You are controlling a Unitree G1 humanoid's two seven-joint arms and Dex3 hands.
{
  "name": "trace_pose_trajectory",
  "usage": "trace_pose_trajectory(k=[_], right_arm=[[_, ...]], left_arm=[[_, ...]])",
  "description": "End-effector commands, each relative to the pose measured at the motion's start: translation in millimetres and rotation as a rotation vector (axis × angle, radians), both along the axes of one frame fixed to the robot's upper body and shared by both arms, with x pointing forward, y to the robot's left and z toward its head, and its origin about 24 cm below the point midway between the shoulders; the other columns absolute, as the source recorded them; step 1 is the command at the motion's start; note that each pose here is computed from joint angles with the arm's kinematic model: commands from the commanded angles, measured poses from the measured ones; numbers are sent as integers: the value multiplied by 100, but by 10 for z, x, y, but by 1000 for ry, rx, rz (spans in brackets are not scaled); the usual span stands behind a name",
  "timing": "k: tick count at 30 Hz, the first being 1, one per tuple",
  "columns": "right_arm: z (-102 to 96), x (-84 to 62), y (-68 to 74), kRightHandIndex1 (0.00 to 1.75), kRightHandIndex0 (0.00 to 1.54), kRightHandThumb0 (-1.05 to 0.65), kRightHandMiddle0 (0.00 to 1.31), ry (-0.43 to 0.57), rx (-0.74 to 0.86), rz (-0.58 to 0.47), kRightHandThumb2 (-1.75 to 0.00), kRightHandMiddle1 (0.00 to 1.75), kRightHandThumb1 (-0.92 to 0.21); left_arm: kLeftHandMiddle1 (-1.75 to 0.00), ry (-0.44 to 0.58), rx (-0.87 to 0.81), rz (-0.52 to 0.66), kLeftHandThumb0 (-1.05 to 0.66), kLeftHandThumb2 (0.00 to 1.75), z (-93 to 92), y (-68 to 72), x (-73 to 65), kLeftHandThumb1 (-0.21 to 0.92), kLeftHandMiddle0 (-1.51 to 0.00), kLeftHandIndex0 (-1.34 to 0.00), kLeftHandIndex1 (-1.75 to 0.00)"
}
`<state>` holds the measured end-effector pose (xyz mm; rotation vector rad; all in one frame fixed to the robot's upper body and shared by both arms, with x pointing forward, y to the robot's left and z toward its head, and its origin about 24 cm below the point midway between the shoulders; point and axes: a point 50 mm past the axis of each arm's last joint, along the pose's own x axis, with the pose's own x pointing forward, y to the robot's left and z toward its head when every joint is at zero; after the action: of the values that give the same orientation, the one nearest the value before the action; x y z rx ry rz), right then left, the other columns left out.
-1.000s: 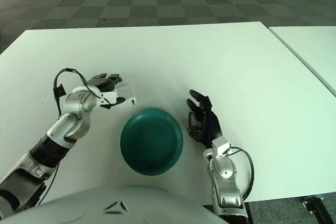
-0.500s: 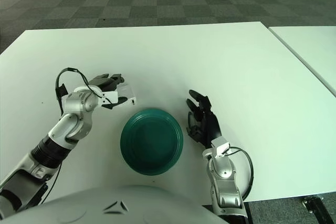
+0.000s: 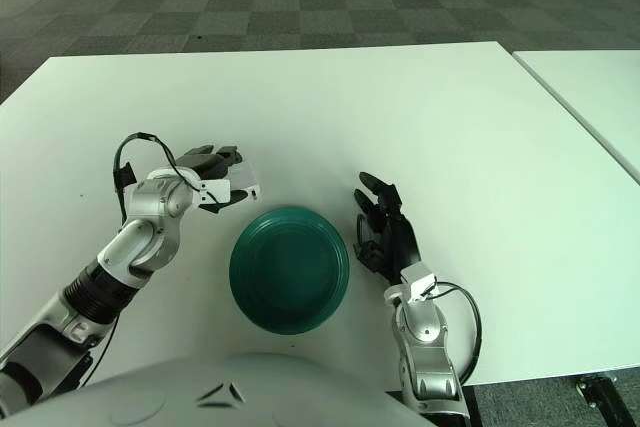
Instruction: Put the charger into the plate.
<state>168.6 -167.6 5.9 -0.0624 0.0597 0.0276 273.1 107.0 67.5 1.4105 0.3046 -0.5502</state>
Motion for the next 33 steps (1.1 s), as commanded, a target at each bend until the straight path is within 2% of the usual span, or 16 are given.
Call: trace_pose_trajectory(k=[1,7,15,22,25,28,30,31,33], right_arm=[[-302,-224,7,3,34,-79,0,198,-1,-9,-81,69,-92],[-302,-234,8,4,35,-78,0,198,8,-12,-80,69,-92],[-305,-248,12,3,34,-76,0,193,14,-16,-78,70,-92],[-309,-247,0,3,34,-77,0,193,12,-19,-78,70,-92],[-310,-253,-8,3,34,-77,0,198,11,-19,-77,70,-92],[-310,-257,-17,3,34,-77,0,202,11,-20,-78,70,-92],[-310,-258,-21,3,34,-77,0,203,11,-20,-78,70,-92],[-310,-259,-25,3,34,-77,0,203,10,-21,-78,70,-92],[-310,-261,-32,3,34,-77,0,204,8,-22,-78,70,-92]], left_arm=[[-1,19,39,11,-105,74,-137,24,-45,92,-5,0,-94],[-1,22,65,18,-105,71,-239,25,-73,92,-5,0,-96],[-1,41,105,22,-105,69,-362,34,-81,92,-5,0,-87],[-2,49,116,27,-105,69,-508,76,-87,92,-7,0,-87],[-3,51,121,33,-105,67,-621,125,-99,92,-10,0,-93],[-8,41,124,37,-105,64,-721,167,-94,92,-19,0,-113],[-48,31,122,38,-105,58,-762,180,-87,92,-11,0,-131],[-55,22,119,41,-105,57,-779,184,-85,92,-9,0,-133],[-95,4,108,51,-100,41,-802,190,-86,92,-10,0,-149]])
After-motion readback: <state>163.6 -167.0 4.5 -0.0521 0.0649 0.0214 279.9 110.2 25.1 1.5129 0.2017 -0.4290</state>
